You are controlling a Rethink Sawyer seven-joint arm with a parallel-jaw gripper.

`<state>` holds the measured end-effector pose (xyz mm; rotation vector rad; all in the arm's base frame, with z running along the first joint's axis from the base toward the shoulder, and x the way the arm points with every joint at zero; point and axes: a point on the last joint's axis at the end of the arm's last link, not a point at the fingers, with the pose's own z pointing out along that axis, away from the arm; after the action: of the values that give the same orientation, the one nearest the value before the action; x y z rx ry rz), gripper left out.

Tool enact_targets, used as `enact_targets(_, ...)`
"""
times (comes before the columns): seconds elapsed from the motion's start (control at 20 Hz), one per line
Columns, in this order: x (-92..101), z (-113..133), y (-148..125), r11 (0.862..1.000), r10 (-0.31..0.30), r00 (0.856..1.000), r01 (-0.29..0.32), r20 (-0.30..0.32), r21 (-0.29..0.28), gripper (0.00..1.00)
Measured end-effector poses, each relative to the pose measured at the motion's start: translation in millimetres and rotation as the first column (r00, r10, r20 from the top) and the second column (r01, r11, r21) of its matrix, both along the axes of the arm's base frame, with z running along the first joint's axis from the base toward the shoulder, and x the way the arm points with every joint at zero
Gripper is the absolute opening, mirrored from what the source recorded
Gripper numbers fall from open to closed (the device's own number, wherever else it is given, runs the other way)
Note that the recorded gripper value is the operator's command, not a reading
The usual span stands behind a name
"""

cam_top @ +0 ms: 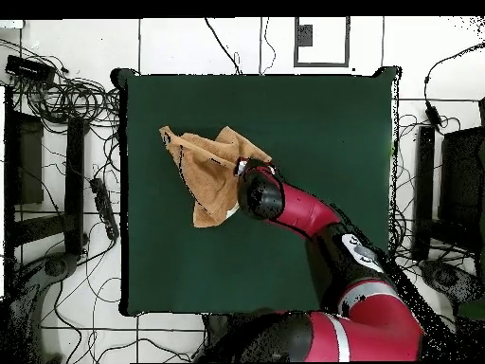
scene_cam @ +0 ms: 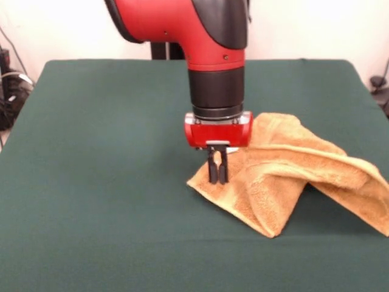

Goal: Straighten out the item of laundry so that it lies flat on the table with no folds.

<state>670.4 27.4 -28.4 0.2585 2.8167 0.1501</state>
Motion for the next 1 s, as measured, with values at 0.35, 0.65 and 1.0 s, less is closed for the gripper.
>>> enact_targets(0.35, 38.6, 51.4, -32.6, 0.998, 0.051, 0.998, -0.052, -0.041, -0.028, 0.00)
enact_targets(0.65, 81.5, 108.4, -62.8, 0.992, 0.094, 0.995, -0.095, -0.018, -0.085, 0.00)
enact_targets(1.0, 113.7, 154.9, -89.3, 0.983, 0.115, 0.993, -0.111, 0.021, -0.148, 0.00)
